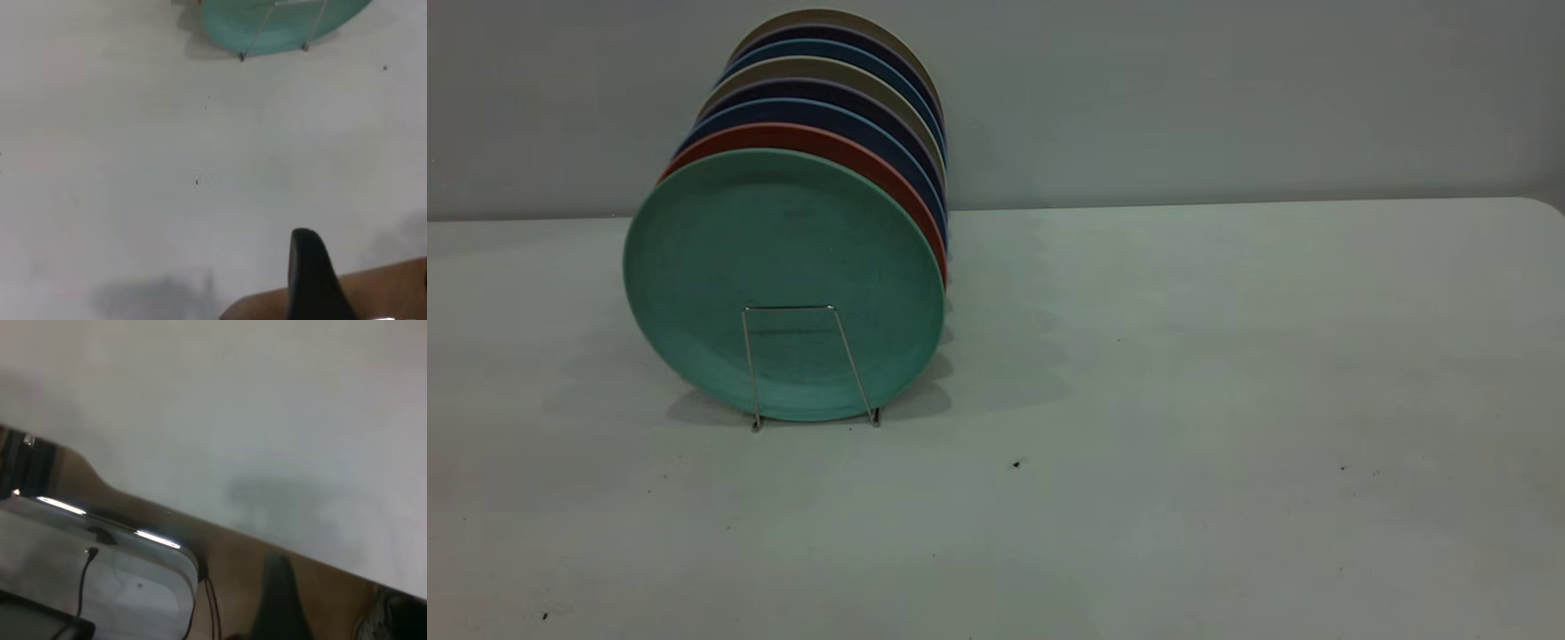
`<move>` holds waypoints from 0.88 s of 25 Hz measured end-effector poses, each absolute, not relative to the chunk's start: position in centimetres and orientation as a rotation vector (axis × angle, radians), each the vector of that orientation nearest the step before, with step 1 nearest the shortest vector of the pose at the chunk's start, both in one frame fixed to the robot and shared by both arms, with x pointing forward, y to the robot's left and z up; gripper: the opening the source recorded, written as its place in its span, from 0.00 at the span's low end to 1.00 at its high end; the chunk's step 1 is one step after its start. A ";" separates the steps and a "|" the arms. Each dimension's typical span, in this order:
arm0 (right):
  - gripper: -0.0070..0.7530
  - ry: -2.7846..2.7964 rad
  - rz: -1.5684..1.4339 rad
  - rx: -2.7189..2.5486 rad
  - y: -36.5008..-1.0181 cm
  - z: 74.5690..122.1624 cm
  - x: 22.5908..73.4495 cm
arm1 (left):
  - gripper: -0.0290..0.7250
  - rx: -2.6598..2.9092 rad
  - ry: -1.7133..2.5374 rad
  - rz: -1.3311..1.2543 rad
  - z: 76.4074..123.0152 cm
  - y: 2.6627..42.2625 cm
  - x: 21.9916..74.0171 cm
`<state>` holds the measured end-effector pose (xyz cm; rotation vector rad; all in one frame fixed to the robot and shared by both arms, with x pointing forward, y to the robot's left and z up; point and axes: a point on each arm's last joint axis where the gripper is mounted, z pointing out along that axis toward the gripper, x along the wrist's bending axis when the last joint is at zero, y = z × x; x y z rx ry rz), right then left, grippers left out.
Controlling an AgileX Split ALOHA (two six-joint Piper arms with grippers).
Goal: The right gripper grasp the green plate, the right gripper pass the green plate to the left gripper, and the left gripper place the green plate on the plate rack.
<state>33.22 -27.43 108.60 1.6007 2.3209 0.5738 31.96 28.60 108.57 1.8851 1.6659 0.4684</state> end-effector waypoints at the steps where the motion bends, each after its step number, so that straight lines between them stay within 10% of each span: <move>1: 0.76 2.312 0.589 1.590 -27.5 108.3 32.6 | 0.60 1.887 1.656 0.475 108.3 28.5 31.2; 22: 0.76 2.029 0.878 1.351 -28.8 104.1 24.9 | 0.60 1.838 1.584 0.783 105.9 29.2 22.8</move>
